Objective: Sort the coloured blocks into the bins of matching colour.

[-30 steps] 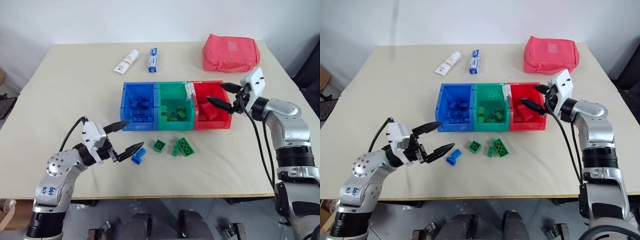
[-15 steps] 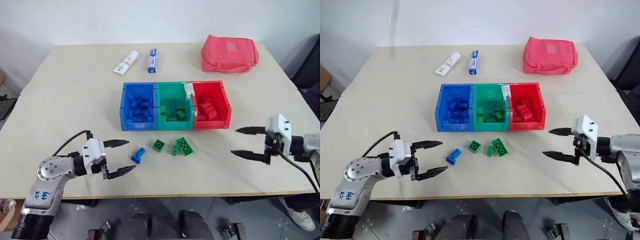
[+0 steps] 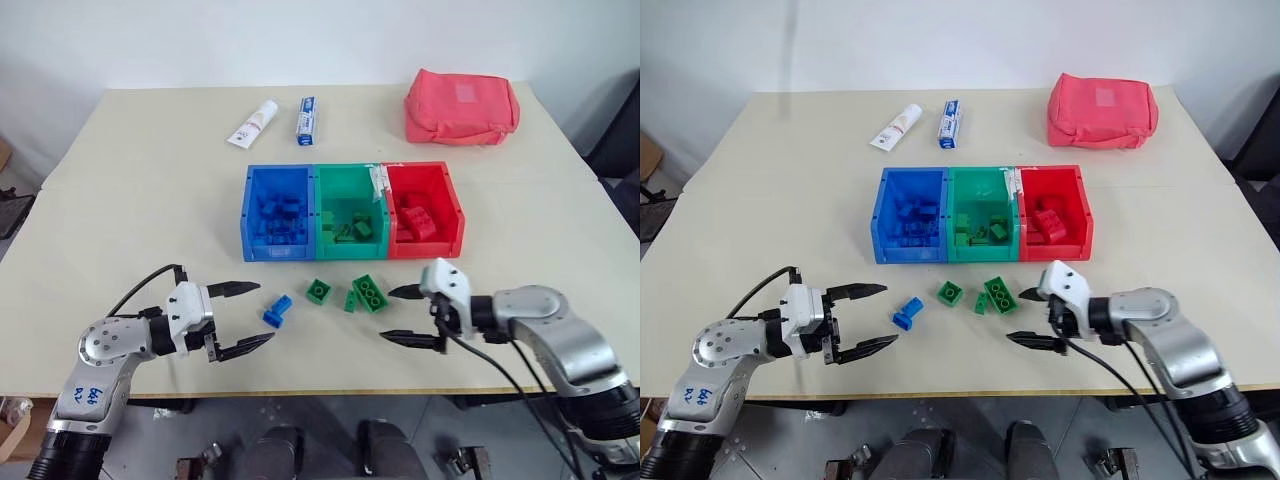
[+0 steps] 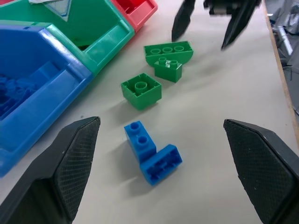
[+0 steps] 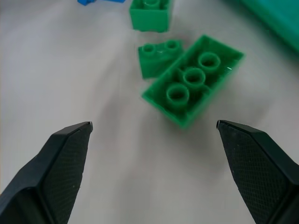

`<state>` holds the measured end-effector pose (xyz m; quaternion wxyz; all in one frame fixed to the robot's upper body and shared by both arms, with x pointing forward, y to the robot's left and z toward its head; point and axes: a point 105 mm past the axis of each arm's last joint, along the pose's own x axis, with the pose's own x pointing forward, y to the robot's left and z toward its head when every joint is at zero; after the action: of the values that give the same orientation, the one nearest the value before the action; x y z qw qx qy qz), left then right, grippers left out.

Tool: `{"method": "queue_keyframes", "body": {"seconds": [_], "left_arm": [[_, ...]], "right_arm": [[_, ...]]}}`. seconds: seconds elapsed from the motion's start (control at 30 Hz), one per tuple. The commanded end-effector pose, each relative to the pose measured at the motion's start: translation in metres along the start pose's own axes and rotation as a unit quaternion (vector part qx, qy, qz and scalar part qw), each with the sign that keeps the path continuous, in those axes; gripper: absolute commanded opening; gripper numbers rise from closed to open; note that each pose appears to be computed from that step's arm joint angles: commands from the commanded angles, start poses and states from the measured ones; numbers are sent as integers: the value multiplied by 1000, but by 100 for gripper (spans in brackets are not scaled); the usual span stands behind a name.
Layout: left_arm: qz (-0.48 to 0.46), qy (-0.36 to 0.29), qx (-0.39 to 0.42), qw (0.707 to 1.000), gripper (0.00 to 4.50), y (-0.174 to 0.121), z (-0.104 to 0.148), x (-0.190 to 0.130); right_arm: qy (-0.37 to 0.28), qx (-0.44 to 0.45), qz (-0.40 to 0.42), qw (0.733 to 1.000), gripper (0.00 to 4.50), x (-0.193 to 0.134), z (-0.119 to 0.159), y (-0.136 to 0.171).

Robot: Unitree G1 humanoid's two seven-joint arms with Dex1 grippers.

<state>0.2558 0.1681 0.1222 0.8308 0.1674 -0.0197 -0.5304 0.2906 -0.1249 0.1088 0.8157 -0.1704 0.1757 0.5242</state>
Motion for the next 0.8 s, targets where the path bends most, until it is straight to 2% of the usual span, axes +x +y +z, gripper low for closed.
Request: {"method": "queue_keyframes", "body": {"seconds": [0.03, 0.23, 0.27, 0.37, 0.57, 0.73, 0.8], "left_arm": [[12, -8, 20, 1000, 450, 1, 11, -5], [21, -9, 18, 1000, 450, -1, 12, -5], [22, -11, 17, 1000, 450, -2, 12, -5], [23, -25, 12, 999, 450, -3, 16, -2], [15, -43, 9, 999, 450, -4, 21, 1], [42, -65, -5, 997, 450, 3, 26, 1], [102, -97, -31, 989, 450, 15, 32, -4]], "right_arm": [[1, -1, -37, 999, 446, 11, 7, -5], [-5, 32, -71, 997, 446, 26, 12, -6], [-4, 34, -77, 996, 429, 26, 11, -7], [-6, 34, -80, 996, 355, 24, 13, -8], [-9, 19, -79, 997, 147, 11, 14, -13], [-43, -3, -70, 997, 147, -3, 30, -19], [-98, -3, -75, 992, 147, -7, 62, -28]]}}
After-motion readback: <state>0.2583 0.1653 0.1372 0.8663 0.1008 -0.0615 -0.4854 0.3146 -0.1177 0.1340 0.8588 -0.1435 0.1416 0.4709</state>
